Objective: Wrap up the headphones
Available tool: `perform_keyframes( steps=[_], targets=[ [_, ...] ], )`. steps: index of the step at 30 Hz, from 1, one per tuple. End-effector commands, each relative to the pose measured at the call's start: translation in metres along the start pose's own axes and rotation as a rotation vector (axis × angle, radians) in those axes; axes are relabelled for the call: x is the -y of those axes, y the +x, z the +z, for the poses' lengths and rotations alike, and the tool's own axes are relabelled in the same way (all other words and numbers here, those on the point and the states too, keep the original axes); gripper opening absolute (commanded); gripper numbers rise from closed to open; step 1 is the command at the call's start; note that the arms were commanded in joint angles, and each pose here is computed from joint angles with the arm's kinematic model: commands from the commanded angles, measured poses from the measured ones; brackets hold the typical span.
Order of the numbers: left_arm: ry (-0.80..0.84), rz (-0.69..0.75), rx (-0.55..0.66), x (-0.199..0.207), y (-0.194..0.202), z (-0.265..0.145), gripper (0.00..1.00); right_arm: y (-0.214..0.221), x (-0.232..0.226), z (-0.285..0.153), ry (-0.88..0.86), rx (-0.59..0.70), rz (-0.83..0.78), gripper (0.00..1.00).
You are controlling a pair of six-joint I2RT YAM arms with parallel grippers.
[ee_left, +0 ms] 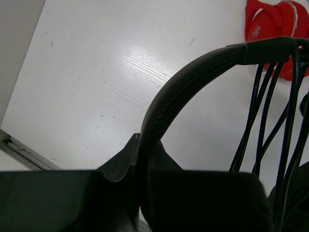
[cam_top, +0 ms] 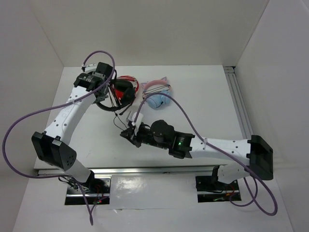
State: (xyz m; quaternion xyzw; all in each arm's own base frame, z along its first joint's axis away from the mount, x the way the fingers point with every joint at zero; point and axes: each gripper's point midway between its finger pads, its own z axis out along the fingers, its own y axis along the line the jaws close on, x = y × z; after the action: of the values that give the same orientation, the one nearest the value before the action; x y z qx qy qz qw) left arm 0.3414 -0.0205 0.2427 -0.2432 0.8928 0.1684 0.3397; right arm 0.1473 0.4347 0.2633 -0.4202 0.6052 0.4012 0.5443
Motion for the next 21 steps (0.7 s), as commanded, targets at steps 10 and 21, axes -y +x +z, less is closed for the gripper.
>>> perform_keyframes(
  steps=[10, 21],
  targets=[
    [0.258, 0.346, 0.030, 0.037, 0.061, -0.010, 0.00, -0.028, 0.138, -0.045, 0.357, -0.331, -0.423, 0.00],
    [0.541, 0.619, 0.052, 0.063, 0.132, -0.072, 0.00, 0.001, 0.199, -0.060, 0.482, -0.428, -0.407, 0.00]
  ],
)
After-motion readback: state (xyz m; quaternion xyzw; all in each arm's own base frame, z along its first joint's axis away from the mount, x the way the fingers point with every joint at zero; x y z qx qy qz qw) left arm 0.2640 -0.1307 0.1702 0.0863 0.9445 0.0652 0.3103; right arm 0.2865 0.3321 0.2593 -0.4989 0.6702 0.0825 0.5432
